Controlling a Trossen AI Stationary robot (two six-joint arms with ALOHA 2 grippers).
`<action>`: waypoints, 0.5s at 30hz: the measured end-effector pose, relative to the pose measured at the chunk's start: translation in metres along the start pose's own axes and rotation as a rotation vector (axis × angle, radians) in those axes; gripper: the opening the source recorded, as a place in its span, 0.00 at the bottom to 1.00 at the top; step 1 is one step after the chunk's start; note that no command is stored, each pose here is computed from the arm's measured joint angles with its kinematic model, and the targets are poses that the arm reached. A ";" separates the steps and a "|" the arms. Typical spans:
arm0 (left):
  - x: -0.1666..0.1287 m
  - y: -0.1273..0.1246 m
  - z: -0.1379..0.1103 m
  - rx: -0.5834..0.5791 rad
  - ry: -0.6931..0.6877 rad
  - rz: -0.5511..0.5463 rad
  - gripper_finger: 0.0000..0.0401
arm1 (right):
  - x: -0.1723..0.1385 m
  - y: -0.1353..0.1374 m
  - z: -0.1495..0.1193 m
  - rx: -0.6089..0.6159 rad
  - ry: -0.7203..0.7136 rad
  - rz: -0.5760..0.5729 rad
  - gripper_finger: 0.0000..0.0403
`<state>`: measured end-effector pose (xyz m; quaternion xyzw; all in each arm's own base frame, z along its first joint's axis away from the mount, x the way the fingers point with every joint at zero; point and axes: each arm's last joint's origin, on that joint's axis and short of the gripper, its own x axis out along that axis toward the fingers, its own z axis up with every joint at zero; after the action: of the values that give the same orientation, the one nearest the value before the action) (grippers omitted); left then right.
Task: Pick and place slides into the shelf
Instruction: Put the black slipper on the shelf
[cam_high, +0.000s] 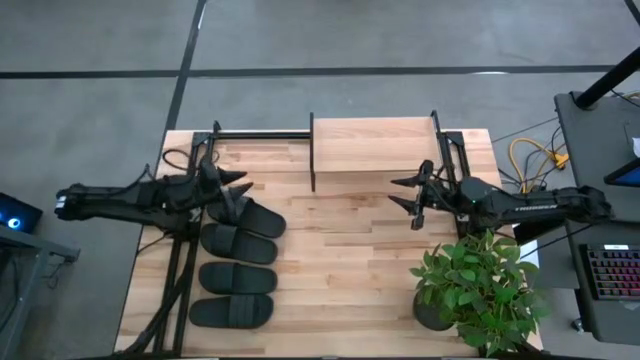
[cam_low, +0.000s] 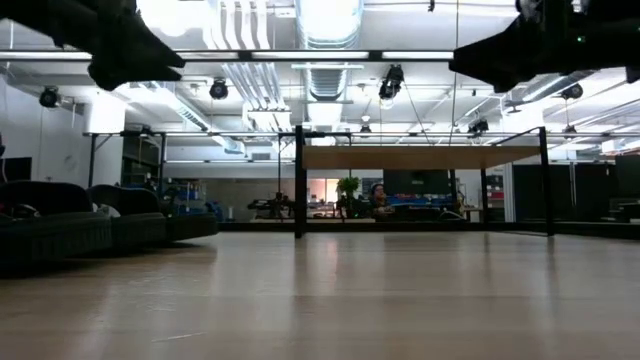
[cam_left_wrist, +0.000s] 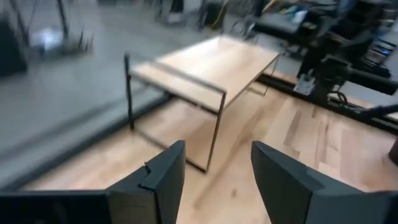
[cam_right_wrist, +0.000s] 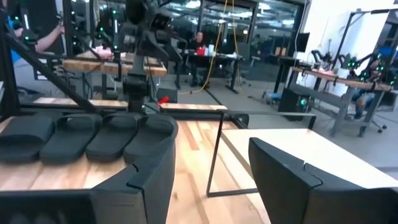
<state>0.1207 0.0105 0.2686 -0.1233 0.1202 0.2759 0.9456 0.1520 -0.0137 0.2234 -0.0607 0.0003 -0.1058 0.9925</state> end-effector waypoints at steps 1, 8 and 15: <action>-0.002 0.000 0.004 -0.034 0.027 0.011 0.42 | 0.002 0.000 0.001 0.007 0.005 0.001 0.49; -0.018 0.005 0.014 -0.278 0.240 0.090 0.42 | 0.018 0.001 0.012 0.012 0.034 0.004 0.48; -0.027 0.018 -0.013 -0.459 0.505 0.300 0.42 | 0.034 0.003 0.020 0.001 0.102 0.011 0.48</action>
<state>0.0869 0.0084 0.2611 -0.3773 0.3013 0.3921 0.7830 0.1857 -0.0157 0.2434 -0.0546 0.0511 -0.1032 0.9918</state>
